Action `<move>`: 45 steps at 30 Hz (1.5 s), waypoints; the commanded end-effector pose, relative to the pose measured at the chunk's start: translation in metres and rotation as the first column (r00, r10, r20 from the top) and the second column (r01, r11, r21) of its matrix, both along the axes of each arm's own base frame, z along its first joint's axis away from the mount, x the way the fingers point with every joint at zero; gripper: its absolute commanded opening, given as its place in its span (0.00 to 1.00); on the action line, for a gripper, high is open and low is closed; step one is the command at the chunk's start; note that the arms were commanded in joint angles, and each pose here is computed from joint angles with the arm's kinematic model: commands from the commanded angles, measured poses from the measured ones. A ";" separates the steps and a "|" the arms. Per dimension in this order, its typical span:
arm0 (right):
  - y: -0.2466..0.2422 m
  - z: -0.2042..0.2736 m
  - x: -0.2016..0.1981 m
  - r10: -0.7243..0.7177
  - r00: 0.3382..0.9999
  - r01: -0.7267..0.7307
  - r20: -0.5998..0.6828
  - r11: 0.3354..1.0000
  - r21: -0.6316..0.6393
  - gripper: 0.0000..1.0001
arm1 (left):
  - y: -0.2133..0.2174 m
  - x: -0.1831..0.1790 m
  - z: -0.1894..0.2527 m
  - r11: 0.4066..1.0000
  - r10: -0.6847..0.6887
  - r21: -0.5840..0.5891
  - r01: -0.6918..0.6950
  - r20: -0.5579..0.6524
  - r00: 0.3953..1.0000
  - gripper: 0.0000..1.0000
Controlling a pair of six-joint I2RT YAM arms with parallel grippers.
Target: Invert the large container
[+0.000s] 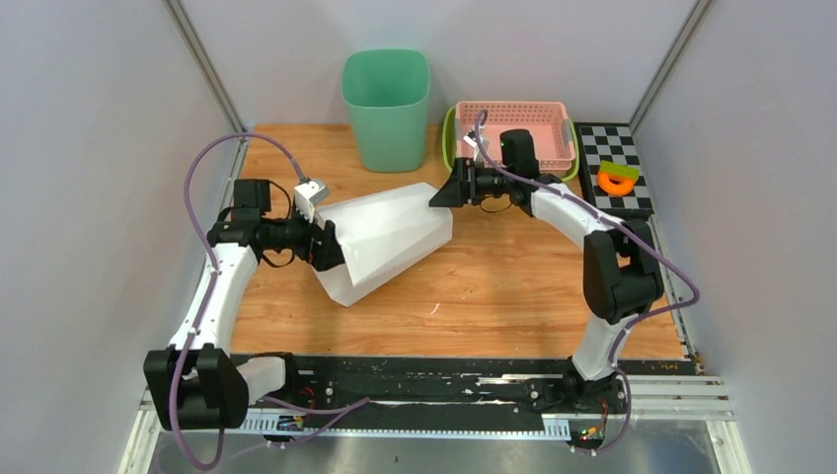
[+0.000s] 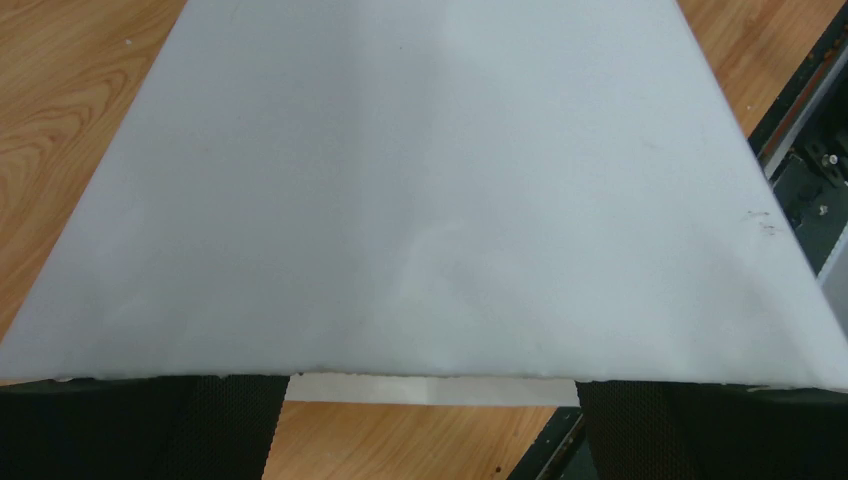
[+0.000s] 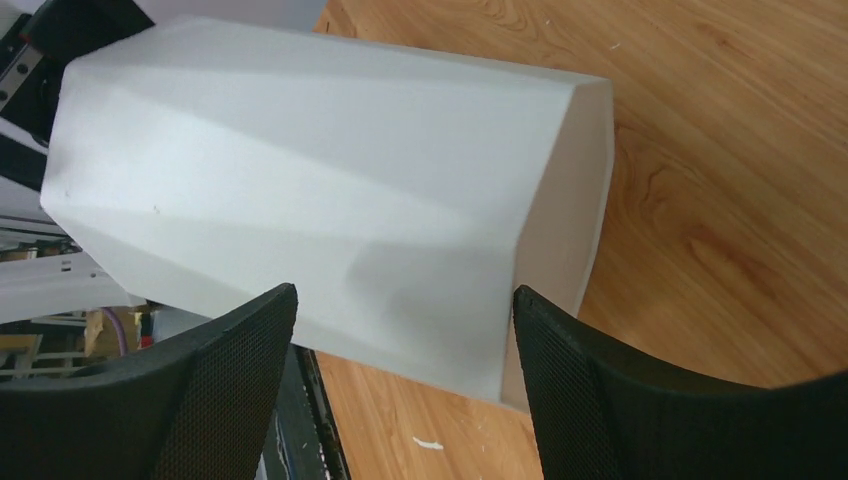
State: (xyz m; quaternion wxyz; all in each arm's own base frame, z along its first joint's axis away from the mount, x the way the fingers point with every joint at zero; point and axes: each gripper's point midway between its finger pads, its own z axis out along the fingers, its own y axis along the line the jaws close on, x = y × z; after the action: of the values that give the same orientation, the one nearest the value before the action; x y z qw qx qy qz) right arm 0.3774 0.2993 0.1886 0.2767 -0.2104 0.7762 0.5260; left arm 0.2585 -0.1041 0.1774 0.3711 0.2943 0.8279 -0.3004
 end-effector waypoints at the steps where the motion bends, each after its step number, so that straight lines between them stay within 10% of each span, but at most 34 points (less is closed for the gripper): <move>1: -0.005 0.022 -0.043 0.077 0.997 -0.077 0.030 0.997 0.003 0.81 | -0.007 0.023 0.011 0.998 -0.022 -0.058 0.025 0.047 0.999 0.98; 13: -0.025 0.026 -0.067 0.054 0.995 -0.051 0.083 0.998 -0.046 0.82 | -0.002 0.020 -0.038 0.986 -0.168 0.018 0.168 -0.026 0.985 0.96; 20: -0.058 0.036 -0.061 -0.042 0.988 0.052 0.151 0.996 -0.066 0.84 | 0.017 0.051 -0.058 0.994 -0.015 0.110 0.015 -0.002 1.000 0.97; 45: -0.097 -0.005 -0.060 -0.129 0.986 0.137 0.109 0.988 -0.071 0.85 | -0.035 0.136 -0.007 0.994 0.103 0.019 -0.104 0.082 0.991 0.95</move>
State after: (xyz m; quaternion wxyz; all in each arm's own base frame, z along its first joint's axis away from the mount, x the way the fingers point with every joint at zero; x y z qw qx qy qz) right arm 0.3229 0.2015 0.1789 0.3342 -0.1821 0.8074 0.4508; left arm 0.3753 -0.1263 0.1559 0.3920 0.2645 0.8378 -0.2730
